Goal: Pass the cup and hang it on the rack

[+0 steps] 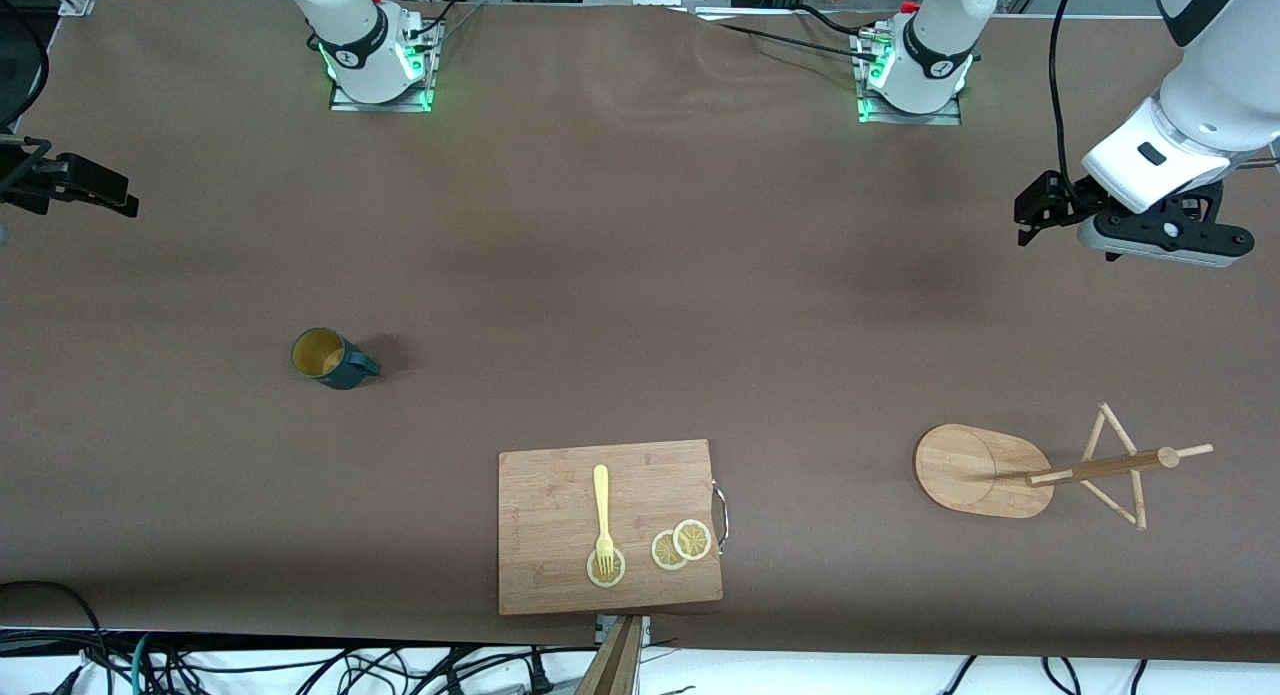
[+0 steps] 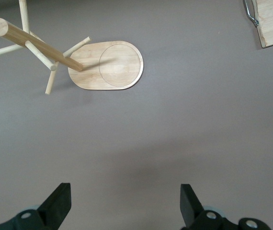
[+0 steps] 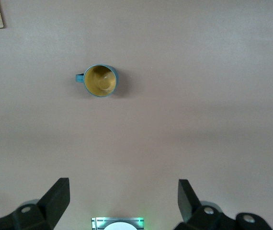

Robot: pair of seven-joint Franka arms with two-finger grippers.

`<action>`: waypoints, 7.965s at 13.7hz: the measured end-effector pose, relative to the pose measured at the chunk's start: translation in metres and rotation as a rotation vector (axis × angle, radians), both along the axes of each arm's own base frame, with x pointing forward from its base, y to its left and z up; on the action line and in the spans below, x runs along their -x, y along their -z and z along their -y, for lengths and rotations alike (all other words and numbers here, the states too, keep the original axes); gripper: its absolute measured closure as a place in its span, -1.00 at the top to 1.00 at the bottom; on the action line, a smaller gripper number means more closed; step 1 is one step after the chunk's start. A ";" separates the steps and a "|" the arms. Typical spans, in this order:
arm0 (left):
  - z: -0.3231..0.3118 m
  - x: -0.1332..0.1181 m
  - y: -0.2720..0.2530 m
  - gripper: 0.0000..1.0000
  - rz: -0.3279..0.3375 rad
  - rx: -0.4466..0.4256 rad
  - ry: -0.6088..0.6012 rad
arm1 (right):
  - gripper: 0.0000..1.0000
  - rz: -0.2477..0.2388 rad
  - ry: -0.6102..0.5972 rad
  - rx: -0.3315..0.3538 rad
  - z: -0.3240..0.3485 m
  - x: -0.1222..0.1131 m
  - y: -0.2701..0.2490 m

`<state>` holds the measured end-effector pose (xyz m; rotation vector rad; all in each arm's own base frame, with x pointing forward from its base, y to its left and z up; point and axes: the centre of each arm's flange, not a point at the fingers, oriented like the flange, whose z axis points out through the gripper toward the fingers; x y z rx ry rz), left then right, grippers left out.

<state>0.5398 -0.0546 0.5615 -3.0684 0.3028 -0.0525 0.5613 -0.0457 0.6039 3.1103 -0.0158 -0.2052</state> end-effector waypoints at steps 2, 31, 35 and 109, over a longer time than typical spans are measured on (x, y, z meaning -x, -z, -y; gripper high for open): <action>0.005 0.001 0.000 1.00 0.000 -0.001 0.009 | 1.00 0.000 0.000 0.000 0.000 0.000 0.000; 0.010 0.001 0.000 1.00 -0.002 -0.002 0.018 | 1.00 -0.047 0.016 0.002 0.009 -0.012 0.028; 0.010 0.001 0.000 1.00 -0.002 -0.002 0.018 | 1.00 -0.099 0.023 0.005 0.012 -0.026 0.062; 0.023 0.004 0.001 1.00 -0.008 -0.005 0.041 | -0.94 0.157 0.456 -0.172 -0.539 0.000 0.301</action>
